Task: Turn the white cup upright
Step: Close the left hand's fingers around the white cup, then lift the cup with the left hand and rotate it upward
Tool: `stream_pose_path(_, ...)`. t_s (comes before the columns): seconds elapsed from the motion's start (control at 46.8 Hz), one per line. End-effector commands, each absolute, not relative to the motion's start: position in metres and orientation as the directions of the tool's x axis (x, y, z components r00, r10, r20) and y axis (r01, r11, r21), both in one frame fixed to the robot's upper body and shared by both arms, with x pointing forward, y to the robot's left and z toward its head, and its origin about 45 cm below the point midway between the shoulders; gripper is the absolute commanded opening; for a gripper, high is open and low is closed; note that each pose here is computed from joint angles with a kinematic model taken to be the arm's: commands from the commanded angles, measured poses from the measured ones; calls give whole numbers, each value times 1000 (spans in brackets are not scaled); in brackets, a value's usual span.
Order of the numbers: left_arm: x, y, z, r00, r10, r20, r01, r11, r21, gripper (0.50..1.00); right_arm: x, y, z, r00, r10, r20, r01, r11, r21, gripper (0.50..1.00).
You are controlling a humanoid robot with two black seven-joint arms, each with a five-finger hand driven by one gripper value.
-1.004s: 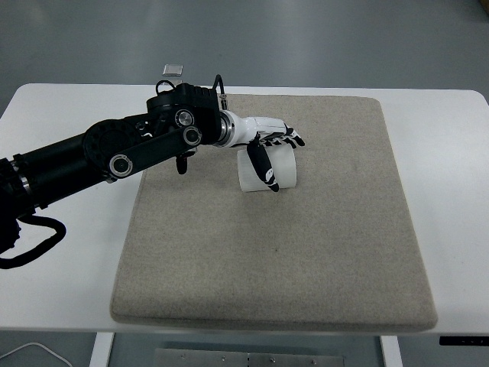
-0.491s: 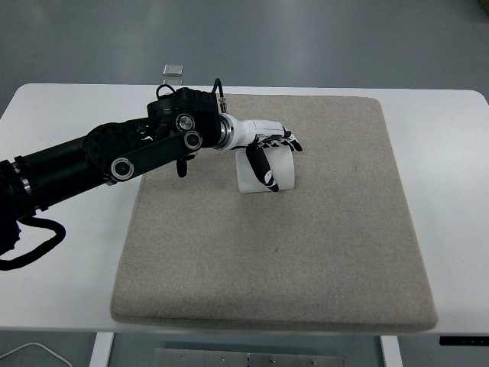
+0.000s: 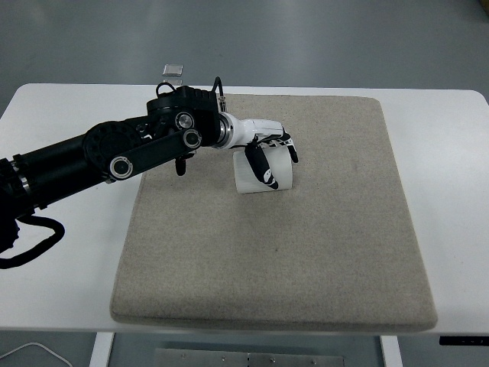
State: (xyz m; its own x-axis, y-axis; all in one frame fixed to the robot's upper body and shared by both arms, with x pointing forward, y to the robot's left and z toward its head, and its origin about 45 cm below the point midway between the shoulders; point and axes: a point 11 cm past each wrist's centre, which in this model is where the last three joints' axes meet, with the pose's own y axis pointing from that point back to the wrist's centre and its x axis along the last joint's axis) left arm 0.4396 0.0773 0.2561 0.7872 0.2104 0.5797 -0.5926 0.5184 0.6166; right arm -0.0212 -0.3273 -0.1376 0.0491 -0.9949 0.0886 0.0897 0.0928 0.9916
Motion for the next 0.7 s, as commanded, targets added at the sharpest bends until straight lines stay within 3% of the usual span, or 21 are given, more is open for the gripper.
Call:
stream_pose_path(0.0,442,78,262,788,223,574,-593,528,608,500,-21,-327,-138,51,-995,89,91,93,991,930)
stream_pose_path(0.47,476,110,306,761,465,453,-649,554,521,500,-21,-327,-138,48,-995,89,90,93,992,930)
stream_pose_path(0.683,493,138,319,717,578,390,-694,539,477,500,-21,-327,-138,49,-995,89,91,93,992,930)
